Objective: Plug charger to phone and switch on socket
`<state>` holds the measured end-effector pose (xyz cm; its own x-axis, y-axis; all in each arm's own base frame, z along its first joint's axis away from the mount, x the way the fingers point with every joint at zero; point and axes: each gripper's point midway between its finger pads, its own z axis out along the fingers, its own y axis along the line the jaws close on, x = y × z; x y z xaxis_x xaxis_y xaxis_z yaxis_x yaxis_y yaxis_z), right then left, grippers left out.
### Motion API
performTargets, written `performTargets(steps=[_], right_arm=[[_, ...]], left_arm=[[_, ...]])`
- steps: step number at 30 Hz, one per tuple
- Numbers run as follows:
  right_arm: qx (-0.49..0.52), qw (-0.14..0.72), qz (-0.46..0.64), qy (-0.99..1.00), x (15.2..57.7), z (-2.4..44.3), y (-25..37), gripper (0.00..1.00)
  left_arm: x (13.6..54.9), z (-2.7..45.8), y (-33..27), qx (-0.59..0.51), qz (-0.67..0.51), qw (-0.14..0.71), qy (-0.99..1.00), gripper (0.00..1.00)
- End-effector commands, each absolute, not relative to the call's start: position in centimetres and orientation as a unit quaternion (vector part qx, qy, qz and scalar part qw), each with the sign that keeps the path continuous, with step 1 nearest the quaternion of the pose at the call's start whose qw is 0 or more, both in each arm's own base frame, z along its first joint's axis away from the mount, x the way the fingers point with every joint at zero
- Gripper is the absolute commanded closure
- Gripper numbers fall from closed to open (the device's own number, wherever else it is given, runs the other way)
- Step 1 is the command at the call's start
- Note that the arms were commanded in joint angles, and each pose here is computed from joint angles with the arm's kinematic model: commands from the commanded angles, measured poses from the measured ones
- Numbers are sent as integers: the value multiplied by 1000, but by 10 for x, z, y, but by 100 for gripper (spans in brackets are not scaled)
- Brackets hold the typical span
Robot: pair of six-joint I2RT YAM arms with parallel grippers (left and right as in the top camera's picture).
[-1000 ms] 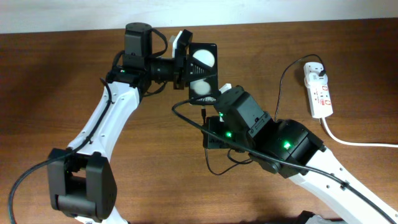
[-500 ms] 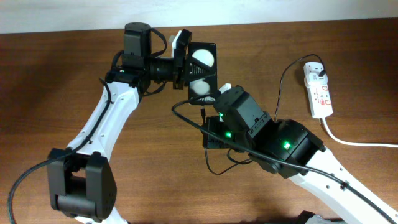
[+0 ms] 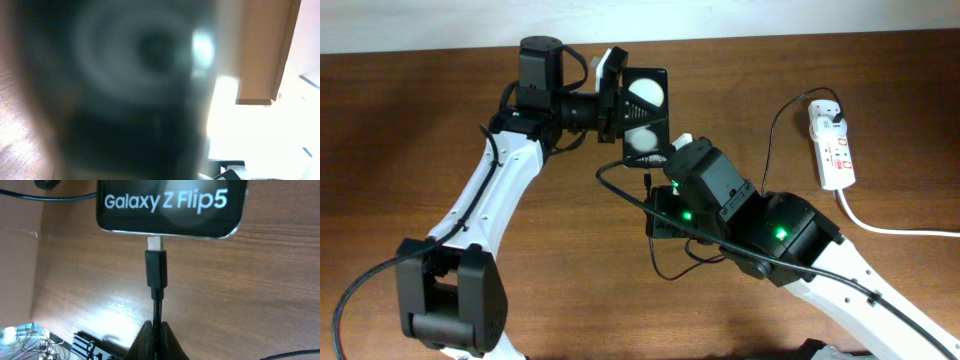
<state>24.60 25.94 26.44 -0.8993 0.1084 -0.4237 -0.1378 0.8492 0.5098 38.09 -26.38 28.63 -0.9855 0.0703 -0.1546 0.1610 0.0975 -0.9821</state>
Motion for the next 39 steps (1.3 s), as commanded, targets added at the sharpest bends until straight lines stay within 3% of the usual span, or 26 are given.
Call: performTargets(steps=[1,17,22,39], right_arm=[[-5,237,282,930,246,271,259,96],[20,311,249,917,273,283,248,96],[26,330,236,914,280,285,243,96],[16,315,253,915,276,283,251,96]], left_arm=[[378,296,-264,102,-674,42,731,100],[361,305,-263,156,-694,30,702,100],[348,307,-261,150,-707,-17,691,100],[356,301,-263,127,-696,-9,707,100]])
